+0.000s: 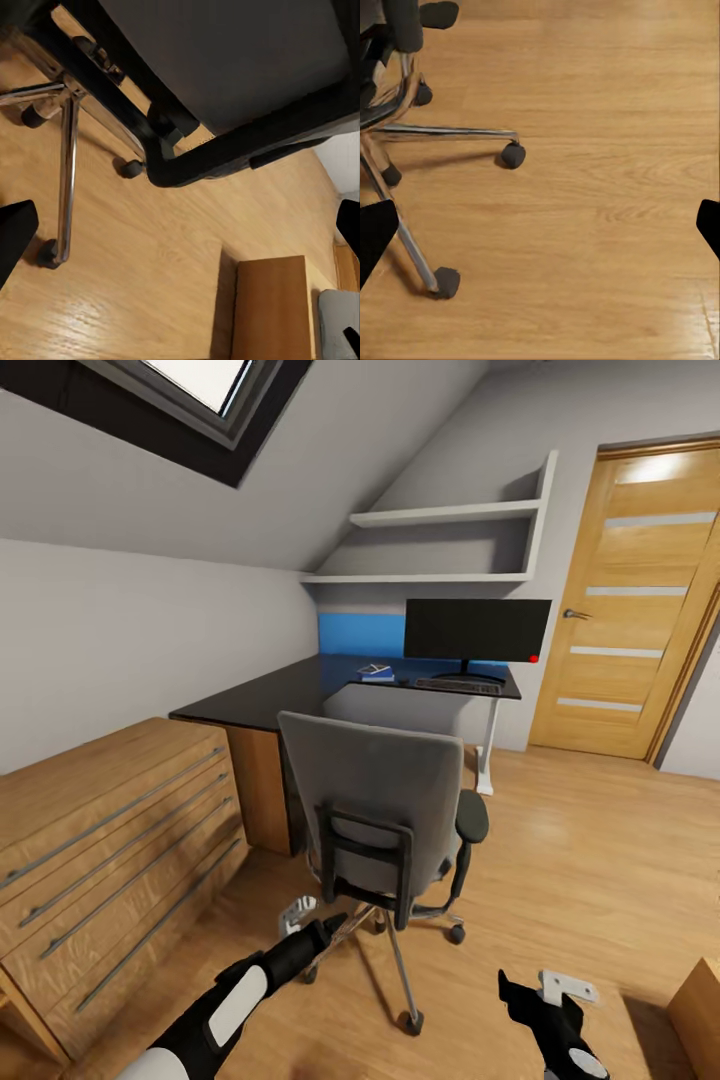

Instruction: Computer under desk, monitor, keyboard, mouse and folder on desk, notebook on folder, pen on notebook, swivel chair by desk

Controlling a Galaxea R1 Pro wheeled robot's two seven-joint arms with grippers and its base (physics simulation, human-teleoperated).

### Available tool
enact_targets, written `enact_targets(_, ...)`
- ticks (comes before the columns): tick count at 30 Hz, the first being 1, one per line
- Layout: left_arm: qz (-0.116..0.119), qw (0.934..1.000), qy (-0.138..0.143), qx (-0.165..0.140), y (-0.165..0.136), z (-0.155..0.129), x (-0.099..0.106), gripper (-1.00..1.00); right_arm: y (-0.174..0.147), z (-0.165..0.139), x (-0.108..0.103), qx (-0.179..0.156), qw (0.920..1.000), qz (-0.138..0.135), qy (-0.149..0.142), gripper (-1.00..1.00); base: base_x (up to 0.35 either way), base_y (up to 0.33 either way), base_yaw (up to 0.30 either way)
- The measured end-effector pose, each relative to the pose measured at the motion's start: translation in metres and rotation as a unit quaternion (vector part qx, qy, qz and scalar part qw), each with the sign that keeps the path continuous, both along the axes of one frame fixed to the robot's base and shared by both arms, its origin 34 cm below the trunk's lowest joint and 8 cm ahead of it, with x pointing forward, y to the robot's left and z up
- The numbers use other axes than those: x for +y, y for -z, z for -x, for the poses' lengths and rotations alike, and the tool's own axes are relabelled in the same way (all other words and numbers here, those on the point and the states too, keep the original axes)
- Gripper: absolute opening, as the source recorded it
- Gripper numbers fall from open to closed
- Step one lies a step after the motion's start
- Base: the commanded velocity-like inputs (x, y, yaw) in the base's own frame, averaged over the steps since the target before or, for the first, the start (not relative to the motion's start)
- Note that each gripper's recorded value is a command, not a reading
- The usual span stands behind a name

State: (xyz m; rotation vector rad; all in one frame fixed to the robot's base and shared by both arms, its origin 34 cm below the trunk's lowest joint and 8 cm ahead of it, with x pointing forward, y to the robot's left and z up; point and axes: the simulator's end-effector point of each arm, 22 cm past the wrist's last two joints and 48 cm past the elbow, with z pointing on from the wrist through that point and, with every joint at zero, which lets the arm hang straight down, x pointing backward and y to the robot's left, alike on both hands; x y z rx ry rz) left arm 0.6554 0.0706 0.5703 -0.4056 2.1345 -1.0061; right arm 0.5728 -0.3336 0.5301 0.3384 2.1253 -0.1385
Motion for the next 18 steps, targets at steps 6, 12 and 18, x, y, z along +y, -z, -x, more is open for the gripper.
enact_targets(6, -0.116, 0.9912, -0.021, -0.059, -0.022, -0.032, 0.064, 1.0, -0.051, -0.059, 0.048, -0.049, 0.9974, -0.031, 0.043, 1.0, -0.041, 0.02, 0.0)
enact_targets(12, -0.246, 0.9636, -0.031, -0.1, -0.027, -0.051, 0.098, 1.0, -0.065, -0.094, 0.088, -0.05, 0.9963, -0.054, 0.045, 1.0, -0.006, 0.003, 0.0)
enact_targets(18, -0.235, 0.965, -0.074, -0.089, -0.018, -0.051, 0.116, 1.0, -0.053, -0.1, 0.093, -0.03, 0.9972, -0.051, 0.045, 1.0, 0.024, 0.051, 0.0)
